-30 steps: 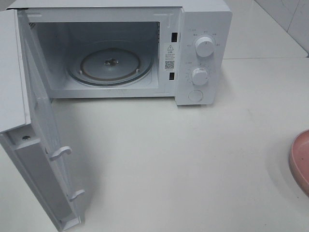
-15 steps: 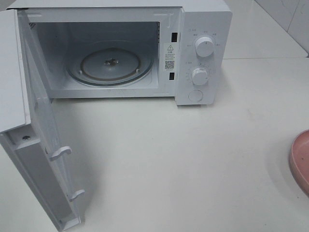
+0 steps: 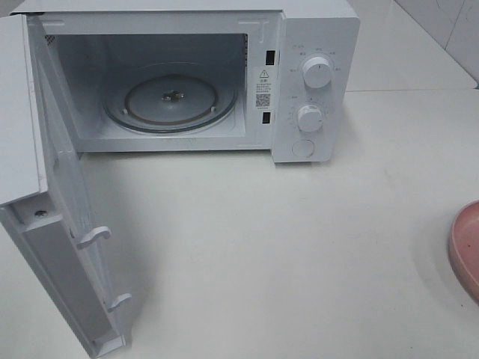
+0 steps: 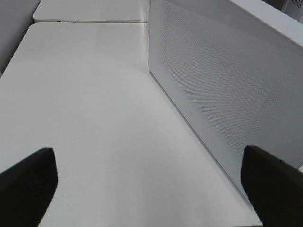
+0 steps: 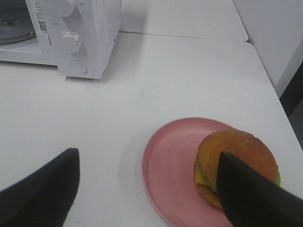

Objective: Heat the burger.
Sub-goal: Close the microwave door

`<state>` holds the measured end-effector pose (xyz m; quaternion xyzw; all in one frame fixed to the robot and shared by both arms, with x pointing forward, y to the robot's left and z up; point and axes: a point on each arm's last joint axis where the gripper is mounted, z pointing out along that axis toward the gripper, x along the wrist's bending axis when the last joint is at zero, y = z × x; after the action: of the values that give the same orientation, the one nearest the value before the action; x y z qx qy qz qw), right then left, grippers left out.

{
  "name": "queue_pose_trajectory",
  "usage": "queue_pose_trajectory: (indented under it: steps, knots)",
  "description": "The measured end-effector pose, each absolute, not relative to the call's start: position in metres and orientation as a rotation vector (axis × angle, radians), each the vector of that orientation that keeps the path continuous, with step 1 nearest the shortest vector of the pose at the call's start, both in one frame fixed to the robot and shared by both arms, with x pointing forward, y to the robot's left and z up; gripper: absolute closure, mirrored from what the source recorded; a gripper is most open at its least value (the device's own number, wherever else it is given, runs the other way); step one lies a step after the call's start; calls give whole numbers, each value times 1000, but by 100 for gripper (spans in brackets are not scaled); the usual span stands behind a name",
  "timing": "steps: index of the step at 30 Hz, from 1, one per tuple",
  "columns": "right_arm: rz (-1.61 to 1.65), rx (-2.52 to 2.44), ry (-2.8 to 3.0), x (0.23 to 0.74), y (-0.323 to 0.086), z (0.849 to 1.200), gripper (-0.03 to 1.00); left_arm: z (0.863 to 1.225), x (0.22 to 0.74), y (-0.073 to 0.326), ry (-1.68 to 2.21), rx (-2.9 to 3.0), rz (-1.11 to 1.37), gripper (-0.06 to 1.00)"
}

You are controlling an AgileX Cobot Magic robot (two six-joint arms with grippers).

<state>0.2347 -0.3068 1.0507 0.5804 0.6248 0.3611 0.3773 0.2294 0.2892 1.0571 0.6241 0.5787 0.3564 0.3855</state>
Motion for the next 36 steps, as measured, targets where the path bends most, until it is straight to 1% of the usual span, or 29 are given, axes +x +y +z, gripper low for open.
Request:
queue_pose_trajectory:
  steps: [9, 12, 13, 14, 15, 16, 17, 18, 19, 20, 21, 22, 23, 24, 25, 26, 27, 28, 29, 30, 31, 32, 33, 36]
  knots:
    - [923, 1484, 1598, 235, -307, 1051, 22, 1061, 232, 289, 1467, 1578, 915, -3]
    - [923, 1484, 1598, 235, -307, 1051, 22, 1063, 237, 290, 1478, 1585, 905, 0]
    - [923, 1484, 1598, 235, -307, 1051, 22, 1064, 242, 290, 1492, 1595, 892, 4]
    - [923, 1484, 1598, 235, -307, 1051, 22, 1064, 242, 290, 1492, 1595, 892, 4]
    - [923, 1484, 1598, 235, -307, 1051, 22, 1064, 244, 290, 1501, 1602, 883, 7]
    - [923, 1484, 1598, 235, -307, 1051, 22, 1064, 249, 291, 1515, 1613, 869, 14]
    - [923, 1484, 1598, 235, -307, 1051, 22, 1064, 249, 291, 1515, 1613, 869, 14]
    - [923, 1484, 1598, 235, -307, 1051, 22, 1066, 253, 291, 1516, 1609, 871, 23]
    - [923, 1484, 1598, 235, -307, 1051, 22, 1067, 255, 291, 1510, 1598, 881, 27]
    - [923, 1484, 1598, 235, -307, 1051, 22, 1067, 255, 291, 1510, 1598, 881, 27]
    - [923, 1484, 1598, 235, -307, 1051, 22, 1071, 258, 292, 1488, 1568, 906, 37]
    - [923, 1484, 1598, 235, -307, 1051, 22, 1073, 260, 292, 1475, 1549, 922, 41]
    - [923, 1484, 1598, 235, -307, 1051, 22, 1073, 260, 292, 1475, 1549, 922, 41]
    - [923, 1484, 1598, 235, -307, 1051, 22, 1077, 264, 293, 1458, 1523, 945, 51]
    - [923, 1484, 1598, 235, -307, 1051, 22, 1078, 266, 293, 1454, 1515, 952, 56]
    - [923, 1484, 1598, 235, -307, 1051, 22, 1078, 266, 293, 1454, 1515, 952, 56]
    - [923, 1484, 1598, 235, -307, 1051, 22, 1080, 272, 294, 1458, 1512, 952, 67]
    - [923, 1484, 1598, 235, -307, 1051, 22, 1080, 272, 294, 1458, 1512, 952, 67]
    - [923, 1484, 1598, 235, -307, 1051, 22, 1080, 276, 294, 1465, 1516, 949, 73]
    - [923, 1484, 1598, 235, -307, 1051, 22, 1080, 282, 295, 1474, 1518, 944, 84]
    - [923, 1484, 1598, 235, -307, 1051, 22, 1080, 282, 295, 1474, 1518, 944, 84]
    - [923, 1484, 1598, 235, -307, 1051, 22, 1078, 289, 295, 1485, 1520, 938, 92]
    - [923, 1484, 1598, 235, -307, 1051, 22, 1076, 293, 296, 1491, 1521, 937, 94]
    - [923, 1484, 1598, 235, -307, 1051, 22, 1071, 301, 297, 1501, 1519, 936, 94]
